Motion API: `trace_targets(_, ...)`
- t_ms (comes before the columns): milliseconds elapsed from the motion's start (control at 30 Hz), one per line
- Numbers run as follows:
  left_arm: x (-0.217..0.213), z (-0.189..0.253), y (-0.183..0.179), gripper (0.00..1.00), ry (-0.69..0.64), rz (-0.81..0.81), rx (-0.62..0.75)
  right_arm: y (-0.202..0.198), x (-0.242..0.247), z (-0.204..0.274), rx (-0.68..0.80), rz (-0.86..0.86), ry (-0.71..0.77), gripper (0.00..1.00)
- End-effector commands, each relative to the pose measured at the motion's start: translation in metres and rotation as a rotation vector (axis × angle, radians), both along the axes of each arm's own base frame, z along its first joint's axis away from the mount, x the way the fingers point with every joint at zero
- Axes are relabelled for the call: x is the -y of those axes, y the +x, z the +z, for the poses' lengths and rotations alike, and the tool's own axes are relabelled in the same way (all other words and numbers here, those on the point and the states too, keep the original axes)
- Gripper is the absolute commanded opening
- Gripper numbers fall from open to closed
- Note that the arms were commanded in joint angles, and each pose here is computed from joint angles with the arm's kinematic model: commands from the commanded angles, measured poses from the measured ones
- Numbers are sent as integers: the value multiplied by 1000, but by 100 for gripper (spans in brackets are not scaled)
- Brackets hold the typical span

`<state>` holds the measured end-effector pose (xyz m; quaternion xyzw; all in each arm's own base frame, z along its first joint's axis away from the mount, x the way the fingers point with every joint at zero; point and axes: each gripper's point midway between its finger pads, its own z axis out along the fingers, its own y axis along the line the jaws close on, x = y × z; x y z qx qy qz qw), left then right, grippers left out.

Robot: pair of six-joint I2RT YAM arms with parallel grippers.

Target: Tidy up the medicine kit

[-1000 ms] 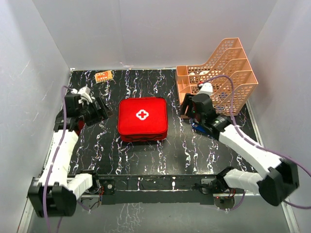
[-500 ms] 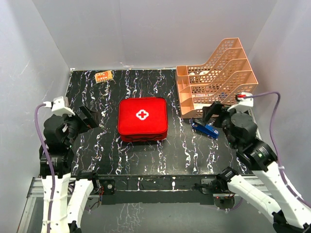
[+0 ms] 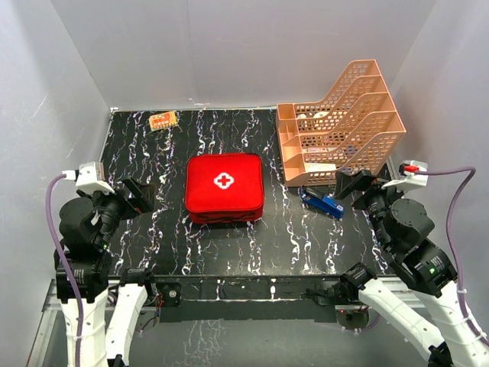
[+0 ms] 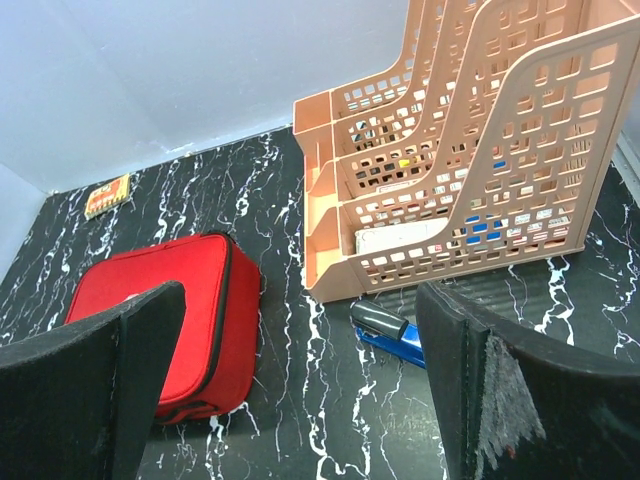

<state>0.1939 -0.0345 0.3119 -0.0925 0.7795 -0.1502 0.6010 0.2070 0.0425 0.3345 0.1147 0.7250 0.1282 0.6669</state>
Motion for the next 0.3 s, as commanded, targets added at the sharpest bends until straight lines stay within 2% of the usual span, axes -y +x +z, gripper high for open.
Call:
trace_targets(0, -1, 13, -3, 99, 22, -5, 23, 3, 3, 17, 59, -23, 35, 98)
trace_targets(267, -7, 10, 0, 99, 30, 32, 16, 11, -4, 8, 46, -18, 34, 98)
